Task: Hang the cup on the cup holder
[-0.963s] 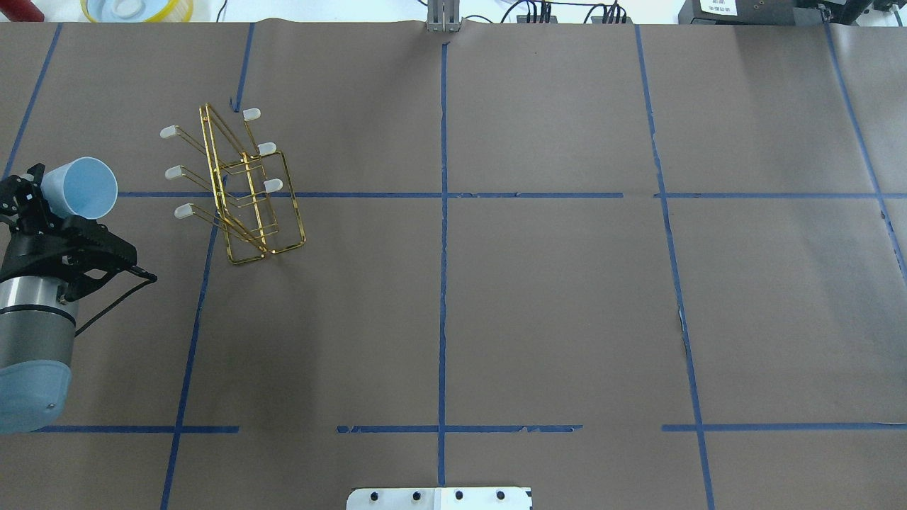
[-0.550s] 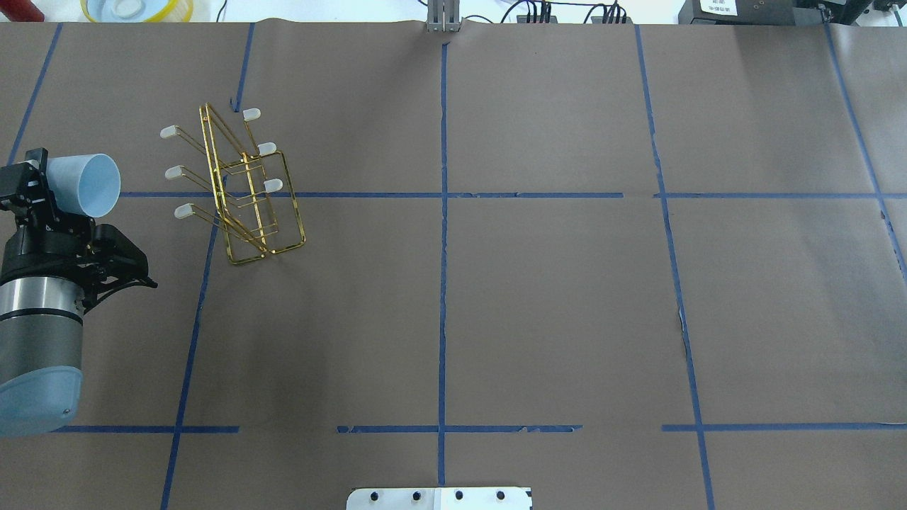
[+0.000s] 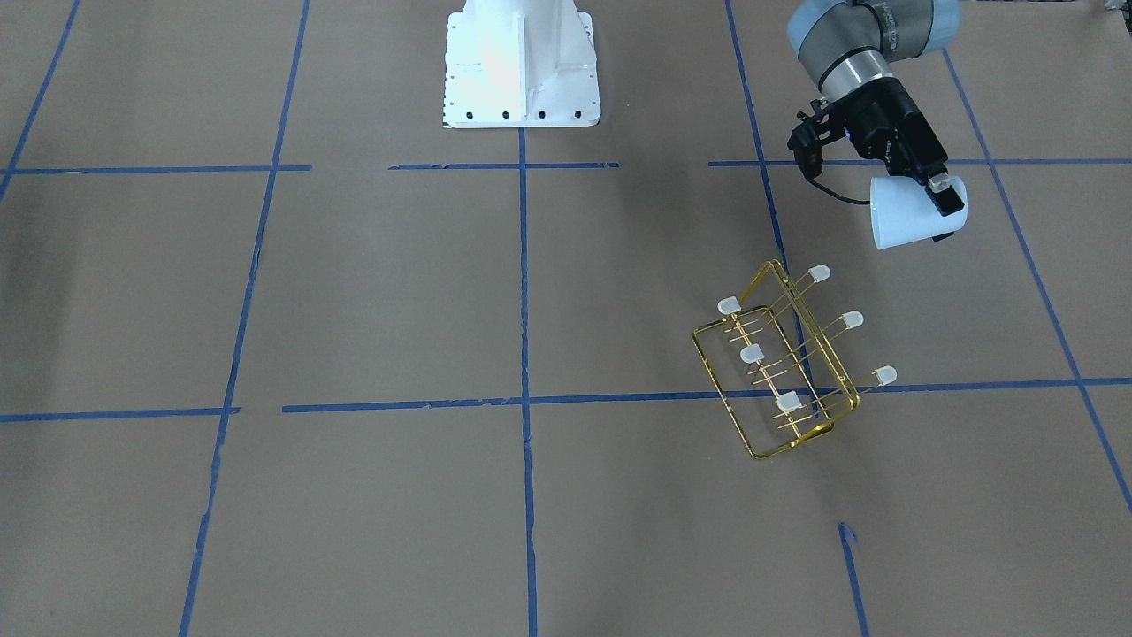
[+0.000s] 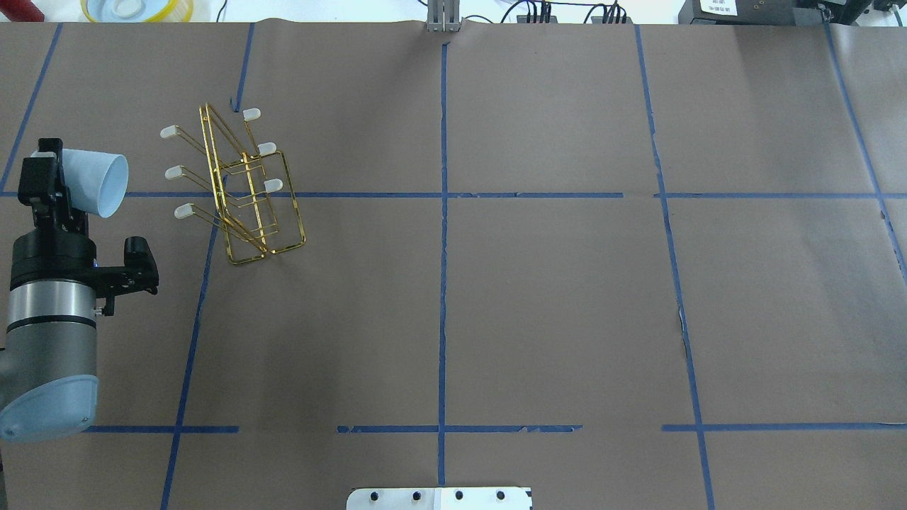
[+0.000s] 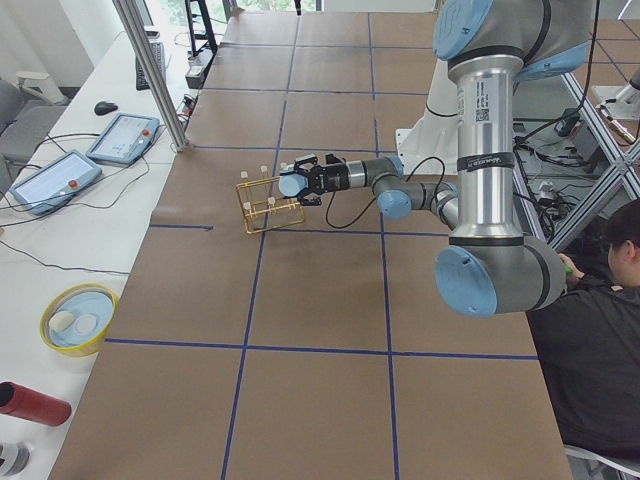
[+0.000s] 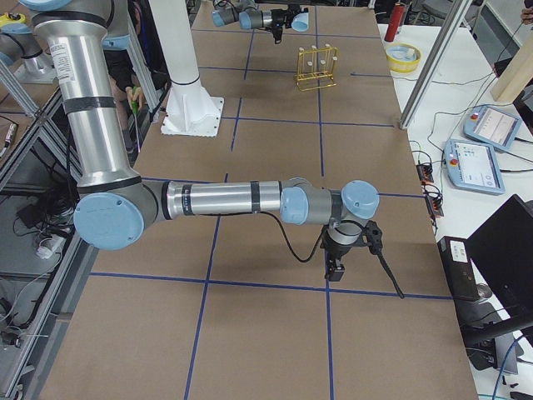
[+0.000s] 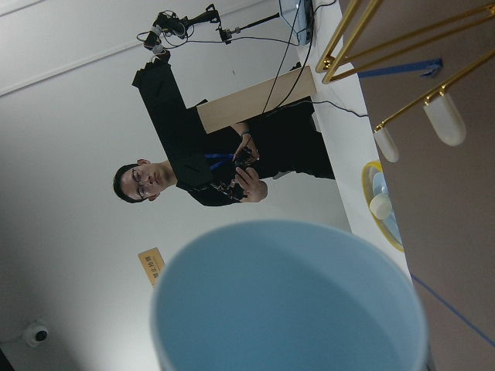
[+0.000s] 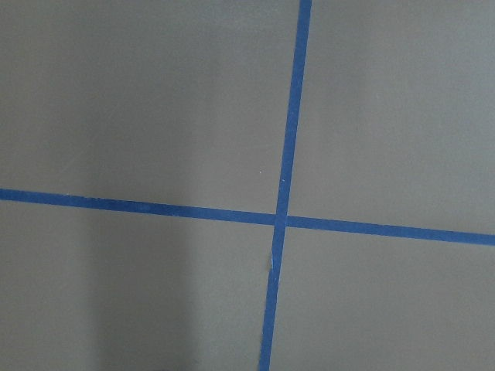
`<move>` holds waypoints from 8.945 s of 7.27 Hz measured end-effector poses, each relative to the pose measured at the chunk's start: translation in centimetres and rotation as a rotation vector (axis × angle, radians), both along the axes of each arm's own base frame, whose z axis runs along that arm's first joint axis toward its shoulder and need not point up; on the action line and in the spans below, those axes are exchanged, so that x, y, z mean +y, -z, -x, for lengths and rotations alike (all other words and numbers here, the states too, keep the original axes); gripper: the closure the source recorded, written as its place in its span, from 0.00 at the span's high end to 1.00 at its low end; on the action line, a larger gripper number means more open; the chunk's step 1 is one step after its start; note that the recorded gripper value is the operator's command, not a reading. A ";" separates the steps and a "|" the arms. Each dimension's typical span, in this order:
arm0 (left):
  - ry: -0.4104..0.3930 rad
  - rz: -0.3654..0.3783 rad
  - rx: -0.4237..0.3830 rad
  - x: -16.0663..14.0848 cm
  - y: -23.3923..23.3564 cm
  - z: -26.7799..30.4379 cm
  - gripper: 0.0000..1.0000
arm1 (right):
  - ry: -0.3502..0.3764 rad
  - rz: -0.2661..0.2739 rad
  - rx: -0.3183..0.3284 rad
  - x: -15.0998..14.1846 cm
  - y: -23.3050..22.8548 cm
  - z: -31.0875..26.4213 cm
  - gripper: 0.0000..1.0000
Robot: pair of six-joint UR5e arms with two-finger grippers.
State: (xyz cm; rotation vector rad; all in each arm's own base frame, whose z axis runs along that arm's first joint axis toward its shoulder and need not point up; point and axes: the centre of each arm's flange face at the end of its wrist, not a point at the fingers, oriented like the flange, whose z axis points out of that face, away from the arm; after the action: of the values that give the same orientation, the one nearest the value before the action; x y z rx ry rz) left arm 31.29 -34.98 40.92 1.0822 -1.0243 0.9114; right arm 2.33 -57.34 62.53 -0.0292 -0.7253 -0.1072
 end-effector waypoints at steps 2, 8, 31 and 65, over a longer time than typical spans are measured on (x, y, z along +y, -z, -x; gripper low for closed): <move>0.005 -0.010 -0.107 0.3 0.4 -0.4 0.00 | 0.000 0.000 0.000 0.0 0.0 0.0 1.00; 0.060 -0.060 -0.406 0.8 0.2 -3.4 0.00 | 0.000 0.000 0.000 0.0 0.0 0.0 1.00; 0.063 -0.054 -0.637 -0.7 -5.2 -13.0 0.05 | -0.001 0.000 0.000 0.0 0.0 0.0 1.00; -0.322 0.031 1.251 1.0 -5.3 9.0 1.00 | 0.000 0.000 0.000 0.0 0.0 0.0 1.00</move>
State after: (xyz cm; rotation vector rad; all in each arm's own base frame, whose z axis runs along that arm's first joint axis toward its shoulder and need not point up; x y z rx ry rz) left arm 22.27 -34.01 46.21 1.4810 0.2042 0.3218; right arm 2.34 -57.35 62.53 -0.0292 -0.7253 -0.1068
